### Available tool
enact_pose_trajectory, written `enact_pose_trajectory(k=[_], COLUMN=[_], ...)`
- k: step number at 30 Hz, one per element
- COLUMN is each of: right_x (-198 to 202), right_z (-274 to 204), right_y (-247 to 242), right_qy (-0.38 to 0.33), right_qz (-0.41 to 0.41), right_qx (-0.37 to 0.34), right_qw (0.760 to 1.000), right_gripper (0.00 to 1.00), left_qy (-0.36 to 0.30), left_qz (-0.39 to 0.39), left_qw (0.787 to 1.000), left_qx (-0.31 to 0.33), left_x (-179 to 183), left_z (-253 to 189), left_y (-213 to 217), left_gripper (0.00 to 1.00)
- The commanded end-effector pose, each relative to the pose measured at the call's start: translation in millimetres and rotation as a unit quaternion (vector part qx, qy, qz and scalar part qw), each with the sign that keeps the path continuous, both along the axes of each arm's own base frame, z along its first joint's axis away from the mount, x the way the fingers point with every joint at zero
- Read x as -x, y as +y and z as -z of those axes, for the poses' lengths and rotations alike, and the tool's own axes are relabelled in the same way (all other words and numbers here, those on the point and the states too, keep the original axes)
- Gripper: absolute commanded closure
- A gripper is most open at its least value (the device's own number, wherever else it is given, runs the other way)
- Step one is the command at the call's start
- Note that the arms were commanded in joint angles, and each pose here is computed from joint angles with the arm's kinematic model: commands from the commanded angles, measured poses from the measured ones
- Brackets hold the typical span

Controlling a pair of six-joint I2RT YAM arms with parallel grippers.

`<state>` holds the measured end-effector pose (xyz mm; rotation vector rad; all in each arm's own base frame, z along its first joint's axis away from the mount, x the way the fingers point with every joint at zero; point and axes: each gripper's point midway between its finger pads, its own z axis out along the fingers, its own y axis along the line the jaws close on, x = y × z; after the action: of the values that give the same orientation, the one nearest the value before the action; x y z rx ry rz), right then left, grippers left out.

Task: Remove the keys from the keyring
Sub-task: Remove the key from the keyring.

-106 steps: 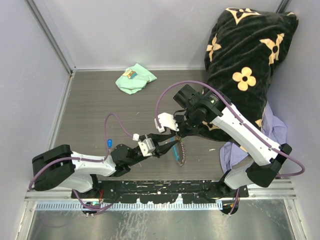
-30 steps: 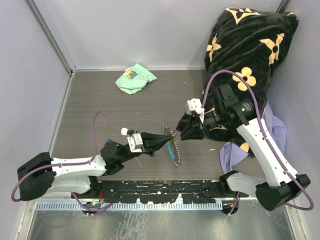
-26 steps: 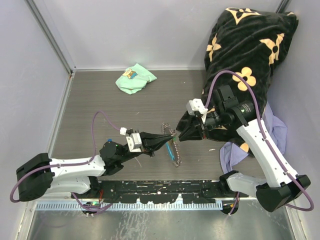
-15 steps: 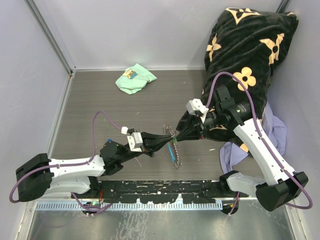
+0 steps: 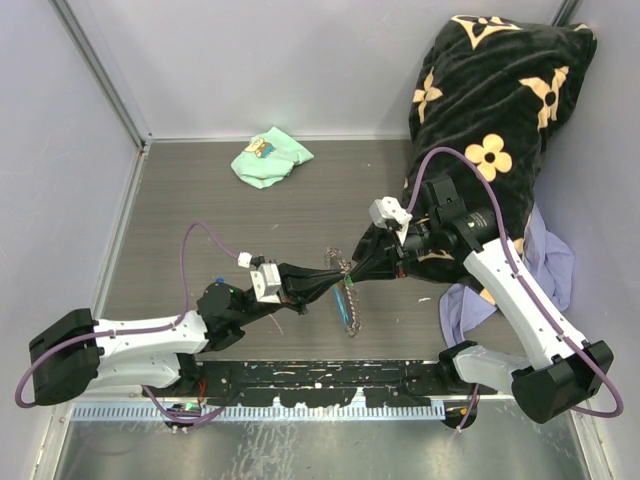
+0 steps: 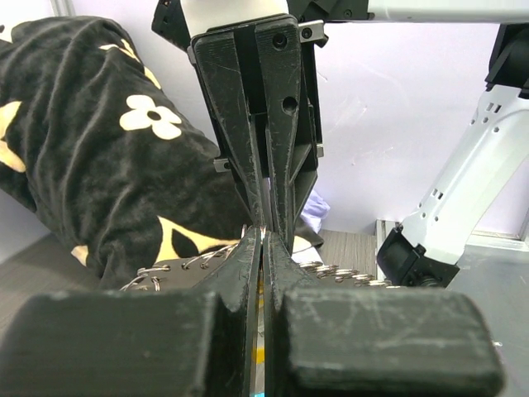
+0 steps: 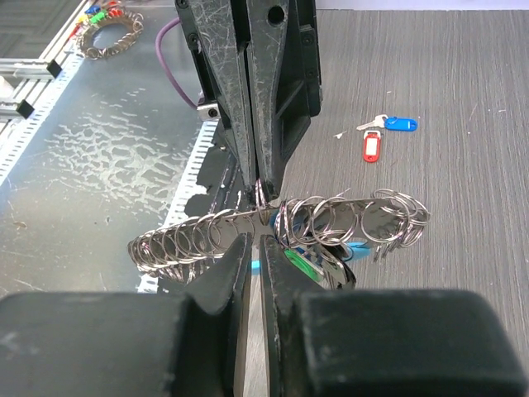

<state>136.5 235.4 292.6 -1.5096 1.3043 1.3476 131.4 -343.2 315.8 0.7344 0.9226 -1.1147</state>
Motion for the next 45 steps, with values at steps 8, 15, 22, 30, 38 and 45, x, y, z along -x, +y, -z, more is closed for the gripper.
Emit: enact_pose_trajectory(k=[8, 15, 22, 30, 38, 45], right_x=[-4, -1, 1, 1, -2, -12], right_z=[-15, -17, -18, -13, -12, 2], right_y=[4, 5, 6, 6, 5, -10], right_qy=[-0.014, -0.001, 0.0, 0.0, -0.026, -0.156], right_qz=[-0.005, -0.019, -0.025, -0.026, -0.014, 0.013], right_qx=[-0.024, -0.038, -0.045, -0.044, -0.026, 0.104], right_qw=[1.0, 0.999, 0.999, 0.999, 0.999, 0.982], right_gripper=[0.73, 0.7, 0.73, 0.8, 0.99, 0.99], left_qy=[-0.029, -0.027, -0.025, -0.023, -0.012, -0.011], left_qz=[0.008, 0.012, 0.013, 0.016, 0.006, -0.006], left_qw=[0.997, 0.997, 0.997, 0.996, 0.996, 0.999], left_qx=[0.076, 0.077, 0.078, 0.082, 0.086, 0.043], left_x=[7, 7, 6, 6, 2, 10], left_z=[-53, -52, -52, -53, -51, -34], left_y=[12, 9, 7, 5, 8, 30], left_gripper=[1.0, 1.0, 1.0, 1.0, 1.0, 0.71])
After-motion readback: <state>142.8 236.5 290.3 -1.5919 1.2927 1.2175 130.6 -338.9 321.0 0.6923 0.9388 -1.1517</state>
